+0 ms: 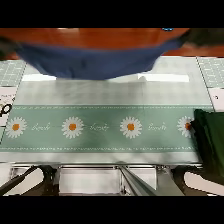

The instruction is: Fold the shirts.

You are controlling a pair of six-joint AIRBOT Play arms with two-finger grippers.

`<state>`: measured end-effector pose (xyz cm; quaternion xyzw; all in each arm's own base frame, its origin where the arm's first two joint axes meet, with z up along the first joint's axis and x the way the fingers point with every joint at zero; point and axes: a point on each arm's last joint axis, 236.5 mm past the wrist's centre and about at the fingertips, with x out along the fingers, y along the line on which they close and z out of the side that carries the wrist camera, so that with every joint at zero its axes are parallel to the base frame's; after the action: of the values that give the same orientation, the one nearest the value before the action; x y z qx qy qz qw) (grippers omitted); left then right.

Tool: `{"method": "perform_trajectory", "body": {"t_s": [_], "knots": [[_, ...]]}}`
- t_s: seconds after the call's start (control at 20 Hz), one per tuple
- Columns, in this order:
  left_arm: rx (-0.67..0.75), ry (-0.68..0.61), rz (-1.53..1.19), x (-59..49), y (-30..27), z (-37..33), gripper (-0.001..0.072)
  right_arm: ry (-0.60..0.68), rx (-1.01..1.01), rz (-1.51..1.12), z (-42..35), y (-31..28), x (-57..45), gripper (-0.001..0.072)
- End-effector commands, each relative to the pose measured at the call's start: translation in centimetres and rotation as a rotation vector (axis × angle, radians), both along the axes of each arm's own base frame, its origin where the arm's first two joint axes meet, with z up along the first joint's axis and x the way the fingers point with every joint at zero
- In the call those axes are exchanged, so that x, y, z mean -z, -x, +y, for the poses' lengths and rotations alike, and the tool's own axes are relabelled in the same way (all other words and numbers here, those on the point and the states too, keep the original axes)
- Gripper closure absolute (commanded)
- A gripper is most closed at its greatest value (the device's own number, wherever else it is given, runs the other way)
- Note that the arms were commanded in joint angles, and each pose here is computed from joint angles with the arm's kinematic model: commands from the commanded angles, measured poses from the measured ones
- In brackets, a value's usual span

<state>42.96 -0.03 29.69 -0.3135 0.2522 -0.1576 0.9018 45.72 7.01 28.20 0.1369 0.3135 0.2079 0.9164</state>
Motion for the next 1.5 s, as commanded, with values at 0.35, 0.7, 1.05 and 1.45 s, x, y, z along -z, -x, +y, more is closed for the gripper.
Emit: {"method": "perform_trajectory", "body": {"t_s": [0.35, 0.7, 1.05, 1.45], "knots": [[-0.266, -0.442, -0.524, -22.3, 16.9, -1.2, 0.0687, 0.328, 0.223, -0.415, -3.9, 20.6, -18.0, 0.0683], [-0.347, -0.564, -0.608, -23.7, 26.7, -3.6, 0.0687, 0.329, 0.219, -0.355, -3.4, 26.5, -15.5, 0.0683], [-0.223, -0.472, -0.266, -13.0, 19.4, -1.9, 0.0687, 0.277, 0.182, -0.042, -3.6, 20.1, -4.3, 0.0683], [-0.062, -0.171, 0.302, 13.2, 1.4, -0.1, 0.0687, 0.137, 0.095, 0.176, -2.7, 2.4, 11.9, 0.0683]]}}
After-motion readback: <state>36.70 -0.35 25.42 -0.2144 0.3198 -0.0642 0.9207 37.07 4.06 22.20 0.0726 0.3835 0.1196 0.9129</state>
